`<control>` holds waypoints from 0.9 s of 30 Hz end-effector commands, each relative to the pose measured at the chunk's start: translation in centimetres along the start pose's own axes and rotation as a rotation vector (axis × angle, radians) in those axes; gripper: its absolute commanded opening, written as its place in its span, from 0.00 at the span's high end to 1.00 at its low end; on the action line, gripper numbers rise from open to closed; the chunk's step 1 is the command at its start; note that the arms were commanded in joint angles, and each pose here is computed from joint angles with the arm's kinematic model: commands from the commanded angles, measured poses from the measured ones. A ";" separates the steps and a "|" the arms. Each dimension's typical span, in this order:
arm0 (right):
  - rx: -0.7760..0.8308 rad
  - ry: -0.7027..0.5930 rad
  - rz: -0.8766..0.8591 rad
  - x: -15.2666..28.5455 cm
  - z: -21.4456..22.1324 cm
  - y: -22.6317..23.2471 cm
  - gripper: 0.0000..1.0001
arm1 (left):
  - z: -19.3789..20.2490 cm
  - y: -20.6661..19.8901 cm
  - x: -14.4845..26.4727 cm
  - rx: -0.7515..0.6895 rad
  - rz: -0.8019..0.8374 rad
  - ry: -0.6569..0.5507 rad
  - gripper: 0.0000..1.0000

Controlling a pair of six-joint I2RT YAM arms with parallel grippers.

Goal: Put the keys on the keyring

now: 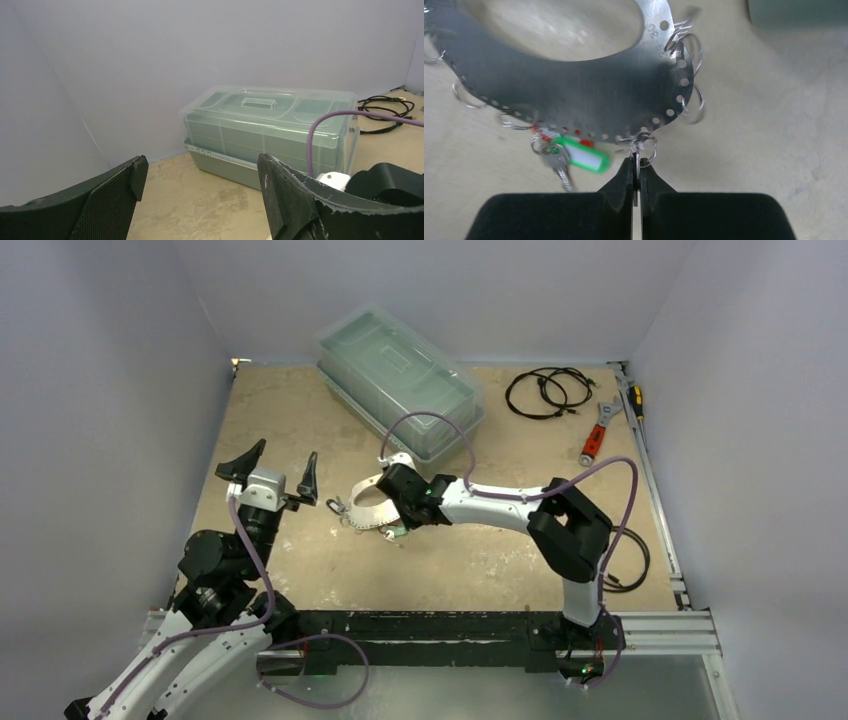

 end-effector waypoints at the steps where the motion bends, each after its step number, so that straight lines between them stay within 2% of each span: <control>1: -0.120 -0.159 -0.068 4.0 -3.0 -0.2 1.00 | 0.1 -0.8 -0.4 0.014 0.032 0.008 0.18; 15: -0.077 -0.098 -0.046 3.9 1.7 -2.1 1.00 | 0.9 -1.3 -0.9 0.000 0.047 0.039 0.18; 23: -0.045 0.021 -0.107 3.3 5.3 -1.6 1.00 | 1.1 -1.6 -1.1 -0.005 0.061 0.050 0.18; 27: -0.046 0.036 -0.145 4.0 6.4 -1.6 1.00 | 0.9 -1.6 -1.1 0.000 0.065 0.042 0.18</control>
Point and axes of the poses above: each gripper's point midway between its finger pads, its own x axis back along the fingers, its own y axis along the line the jaws close on, z = x × y, the point moved 4 cm from there along x, back along the fingers, and after that the axes turned 5 degrees about x, right-handed, at the moved point
